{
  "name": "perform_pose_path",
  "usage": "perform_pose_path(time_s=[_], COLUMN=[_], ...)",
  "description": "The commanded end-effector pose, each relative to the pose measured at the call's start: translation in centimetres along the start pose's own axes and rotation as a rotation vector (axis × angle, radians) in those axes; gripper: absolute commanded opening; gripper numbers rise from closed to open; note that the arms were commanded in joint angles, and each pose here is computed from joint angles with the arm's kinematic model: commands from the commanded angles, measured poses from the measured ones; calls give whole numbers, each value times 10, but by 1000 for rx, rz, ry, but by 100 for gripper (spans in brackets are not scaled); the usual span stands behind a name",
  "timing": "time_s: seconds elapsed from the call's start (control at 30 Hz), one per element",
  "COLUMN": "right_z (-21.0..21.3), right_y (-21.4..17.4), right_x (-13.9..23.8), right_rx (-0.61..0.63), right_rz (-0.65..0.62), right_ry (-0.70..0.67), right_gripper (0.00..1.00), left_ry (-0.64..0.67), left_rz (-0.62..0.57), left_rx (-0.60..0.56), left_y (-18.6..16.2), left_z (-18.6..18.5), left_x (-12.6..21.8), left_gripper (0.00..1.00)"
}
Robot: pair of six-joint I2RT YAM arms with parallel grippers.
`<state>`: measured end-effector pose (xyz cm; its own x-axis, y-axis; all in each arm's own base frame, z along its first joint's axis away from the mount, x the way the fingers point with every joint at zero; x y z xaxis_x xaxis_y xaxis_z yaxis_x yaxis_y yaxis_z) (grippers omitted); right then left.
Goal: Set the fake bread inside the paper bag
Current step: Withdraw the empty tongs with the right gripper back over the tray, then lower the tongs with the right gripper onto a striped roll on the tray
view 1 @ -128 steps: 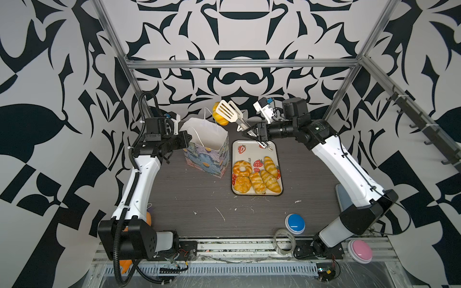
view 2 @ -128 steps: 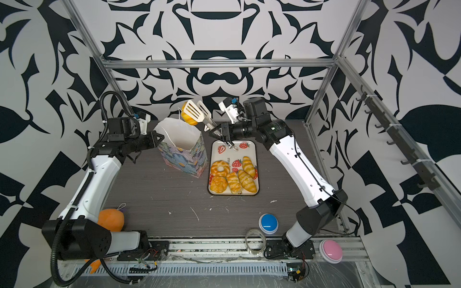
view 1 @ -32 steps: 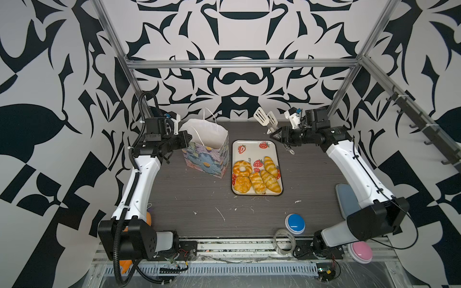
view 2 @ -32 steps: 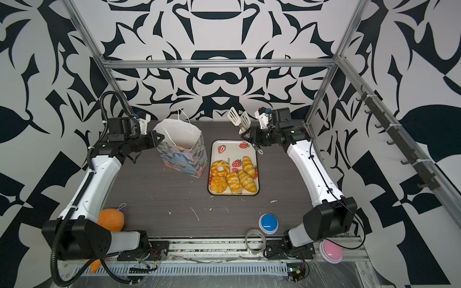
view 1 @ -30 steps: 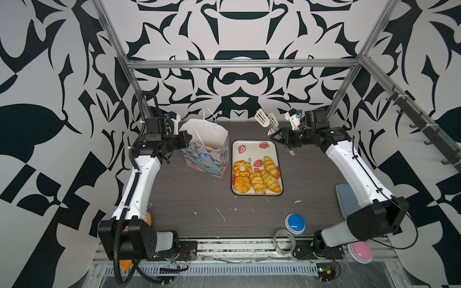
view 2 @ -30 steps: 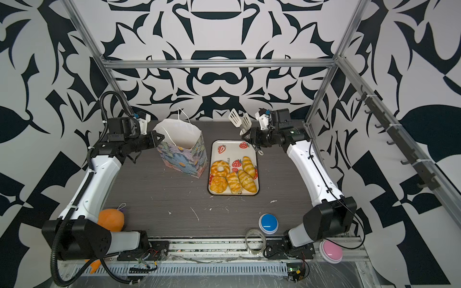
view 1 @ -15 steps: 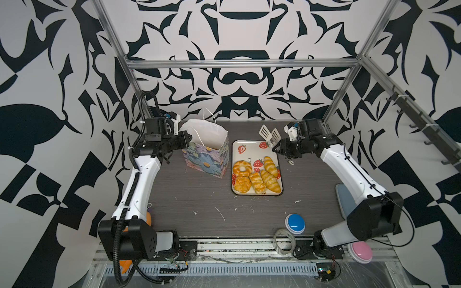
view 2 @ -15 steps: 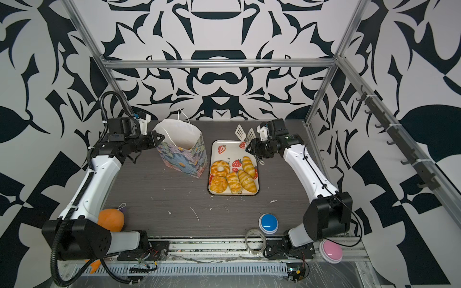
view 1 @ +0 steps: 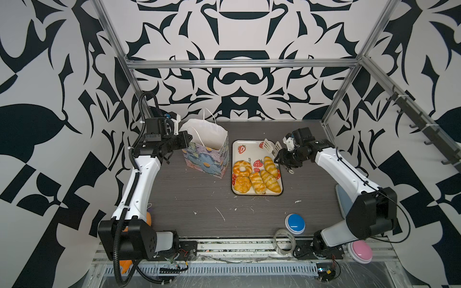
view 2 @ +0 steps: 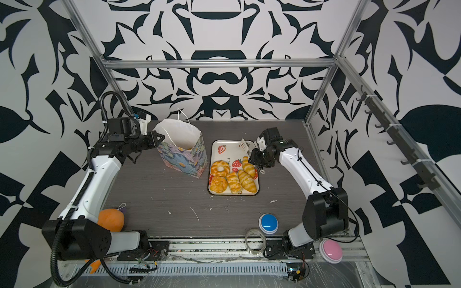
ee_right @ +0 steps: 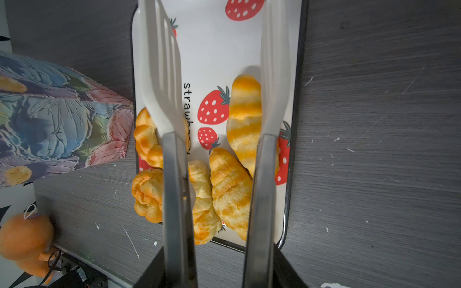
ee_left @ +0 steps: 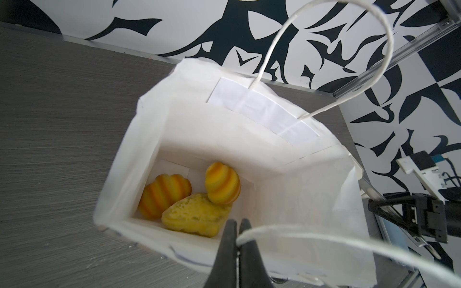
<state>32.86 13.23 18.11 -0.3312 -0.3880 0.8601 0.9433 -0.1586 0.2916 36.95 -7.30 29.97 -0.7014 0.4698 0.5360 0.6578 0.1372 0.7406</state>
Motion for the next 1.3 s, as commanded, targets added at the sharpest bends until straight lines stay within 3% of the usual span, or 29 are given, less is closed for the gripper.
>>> perform_pose_path(time_s=[0.0, 1.27], right_z=[-1, -19], right_y=[-4, -48], right_x=[0, -29], right_rx=[34, 124], right_rz=[0, 146], right_ry=[-37, -212], right_gripper=[50, 51], left_ry=[-13, -18], left_rz=[-7, 1], left_rx=[7, 15], left_y=[-2, -3], left_z=[-3, -3], left_x=[5, 3], left_gripper=[1, 1])
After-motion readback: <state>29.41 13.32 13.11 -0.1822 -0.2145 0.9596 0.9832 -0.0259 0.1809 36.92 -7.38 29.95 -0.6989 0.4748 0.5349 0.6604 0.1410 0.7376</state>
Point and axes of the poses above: each gripper's point midway between its finger pads, its own x axis back along the fingers, its own z axis along the line the jaws close on, y = z × x, the point moved 2 cm from there along x, back along the fingers, and after that the axes turned 3 degrees about -x, right-handed, at the moved point
